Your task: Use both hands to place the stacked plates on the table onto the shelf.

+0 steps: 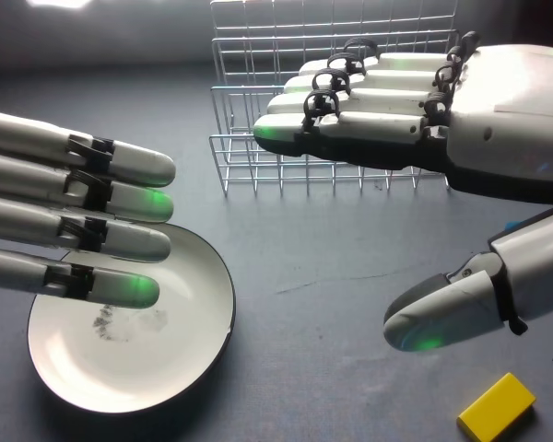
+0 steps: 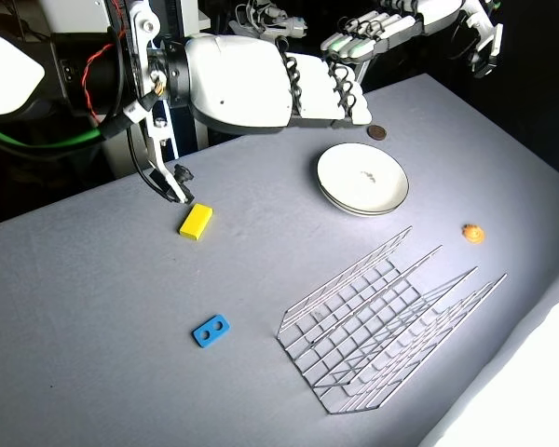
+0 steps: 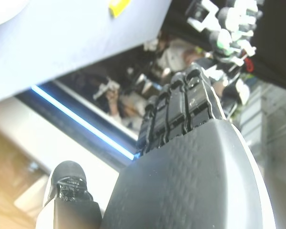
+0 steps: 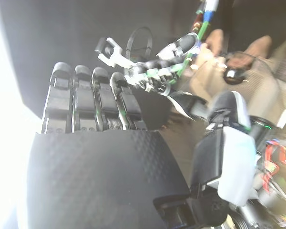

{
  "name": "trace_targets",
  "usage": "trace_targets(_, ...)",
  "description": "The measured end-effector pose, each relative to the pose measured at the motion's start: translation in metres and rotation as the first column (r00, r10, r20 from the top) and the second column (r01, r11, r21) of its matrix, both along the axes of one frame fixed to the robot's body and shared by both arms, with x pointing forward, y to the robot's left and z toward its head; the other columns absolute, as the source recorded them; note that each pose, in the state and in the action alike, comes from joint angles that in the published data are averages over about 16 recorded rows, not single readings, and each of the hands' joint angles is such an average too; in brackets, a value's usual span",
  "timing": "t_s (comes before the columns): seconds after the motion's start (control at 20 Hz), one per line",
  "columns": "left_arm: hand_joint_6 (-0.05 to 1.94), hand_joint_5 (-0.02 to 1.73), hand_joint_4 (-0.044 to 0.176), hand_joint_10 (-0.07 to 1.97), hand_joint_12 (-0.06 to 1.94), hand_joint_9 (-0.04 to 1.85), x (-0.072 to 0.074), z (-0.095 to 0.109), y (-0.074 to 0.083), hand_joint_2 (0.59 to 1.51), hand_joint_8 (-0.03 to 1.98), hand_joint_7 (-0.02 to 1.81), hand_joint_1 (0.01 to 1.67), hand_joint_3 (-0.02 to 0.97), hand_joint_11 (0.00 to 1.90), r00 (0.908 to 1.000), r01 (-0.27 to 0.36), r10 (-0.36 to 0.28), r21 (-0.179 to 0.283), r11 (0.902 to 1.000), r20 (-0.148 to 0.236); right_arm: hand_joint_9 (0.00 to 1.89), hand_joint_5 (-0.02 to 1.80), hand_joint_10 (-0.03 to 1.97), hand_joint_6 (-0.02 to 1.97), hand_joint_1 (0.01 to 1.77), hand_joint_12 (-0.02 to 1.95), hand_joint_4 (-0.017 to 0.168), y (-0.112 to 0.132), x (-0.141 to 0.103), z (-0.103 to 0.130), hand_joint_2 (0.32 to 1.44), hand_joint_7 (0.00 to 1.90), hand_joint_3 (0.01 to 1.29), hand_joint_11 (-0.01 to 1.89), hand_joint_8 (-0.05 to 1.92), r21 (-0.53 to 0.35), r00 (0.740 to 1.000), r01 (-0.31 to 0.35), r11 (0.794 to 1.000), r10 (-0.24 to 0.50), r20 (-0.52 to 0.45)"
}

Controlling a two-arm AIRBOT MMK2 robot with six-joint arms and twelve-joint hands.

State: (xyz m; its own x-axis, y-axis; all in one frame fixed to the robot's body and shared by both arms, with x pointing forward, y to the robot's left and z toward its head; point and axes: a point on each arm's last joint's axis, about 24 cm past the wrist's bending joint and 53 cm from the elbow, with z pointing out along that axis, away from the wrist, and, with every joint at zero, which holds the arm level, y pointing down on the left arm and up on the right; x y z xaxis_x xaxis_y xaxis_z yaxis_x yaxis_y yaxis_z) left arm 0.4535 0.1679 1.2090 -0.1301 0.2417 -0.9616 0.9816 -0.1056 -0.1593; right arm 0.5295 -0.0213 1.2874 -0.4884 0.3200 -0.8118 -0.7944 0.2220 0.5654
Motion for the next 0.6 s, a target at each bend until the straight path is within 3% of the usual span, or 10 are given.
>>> trace_targets(0.35, -0.01, 0.02, -0.002, 0.01, -0.01, 0.02, -0.004, -0.005, -0.003, 1.048, -0.02, 0.02, 0.02, 0.023, 0.02, 0.9999, 0.008, -0.008, 0.027, 0.9996, -0.011, 0.02, 0.02, 0.0, 0.03, 0.17, -0.01, -0.004, 0.003, 0.002, 0.0, 0.95, 0.02, 0.03, 0.02, 0.01, 0.007, 1.0, -0.007, 1.0, 0.008, -0.027)
trace_targets(0.6, -0.01, 0.02, -0.001, 0.01, -0.01, 0.02, -0.009, -0.017, -0.007, 1.045, -0.02, 0.02, 0.02, 0.024, 0.02, 0.9994, 0.007, -0.004, 0.071, 0.9975, -0.035, 0.02, 0.02, 0.0, 0.03, 0.19, -0.01, -0.004, 0.005, 0.002, 0.001, 0.95, 0.02, 0.03, 0.02, 0.01, 0.011, 1.0, -0.009, 1.0, 0.009, -0.029)
